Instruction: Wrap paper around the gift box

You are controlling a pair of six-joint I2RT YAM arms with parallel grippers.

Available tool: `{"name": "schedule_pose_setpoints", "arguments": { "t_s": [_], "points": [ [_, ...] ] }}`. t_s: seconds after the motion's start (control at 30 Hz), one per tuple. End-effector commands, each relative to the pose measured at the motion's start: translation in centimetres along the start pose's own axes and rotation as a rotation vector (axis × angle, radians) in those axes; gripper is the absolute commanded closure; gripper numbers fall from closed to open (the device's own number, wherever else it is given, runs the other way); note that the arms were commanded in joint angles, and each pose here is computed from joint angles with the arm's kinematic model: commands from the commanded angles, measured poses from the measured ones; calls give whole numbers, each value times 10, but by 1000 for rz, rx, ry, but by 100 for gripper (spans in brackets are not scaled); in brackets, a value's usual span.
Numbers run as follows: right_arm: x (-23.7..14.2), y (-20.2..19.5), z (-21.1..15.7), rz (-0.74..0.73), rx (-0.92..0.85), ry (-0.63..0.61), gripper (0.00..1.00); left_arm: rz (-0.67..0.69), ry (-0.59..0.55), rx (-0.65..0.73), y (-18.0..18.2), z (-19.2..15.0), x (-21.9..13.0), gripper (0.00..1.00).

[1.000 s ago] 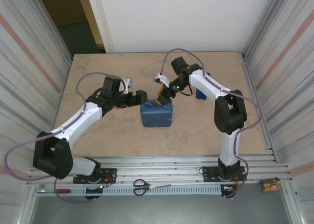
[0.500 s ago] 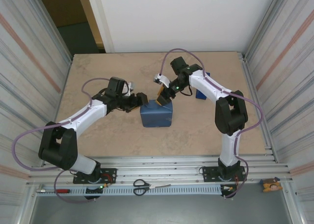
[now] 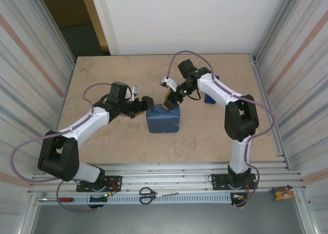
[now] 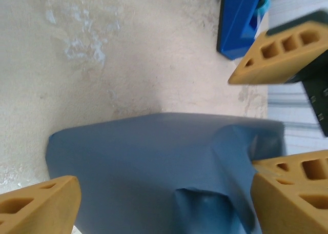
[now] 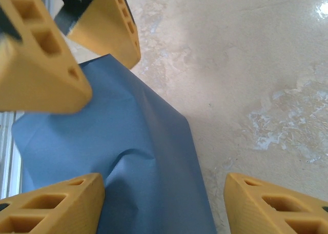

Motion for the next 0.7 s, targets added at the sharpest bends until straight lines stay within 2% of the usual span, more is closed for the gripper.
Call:
{"name": "schedule_pose_setpoints", "arguments": {
  "t_s": [0.0, 0.13, 0.37, 0.67],
  "points": [
    [4, 6, -9, -10, 25, 58, 38, -34, -65, -14, -6, 10, -12, 14],
    [5, 6, -10, -6, 29, 60, 38, -19, -28, -39, 0, 9, -4, 15],
    [3, 7, -7, -13, 23, 55, 38, -10, 20, -68, 12, -4, 4, 26],
    [3, 6, -6, -22, 29, 52, 37, -9, 50, -18, 14, -15, 0, 39]
  ]
}}
Point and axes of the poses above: each hand's point on the last joint's axis, 136 mm out from that joint toward the fingers, its own x axis out along the fingers, its own y axis along the line the jaws close on, z = x × y, the point moved 10 cm from there along -x, back along the fingers, and after that the axes turned 2 degrees about x, right-handed, at the moved point
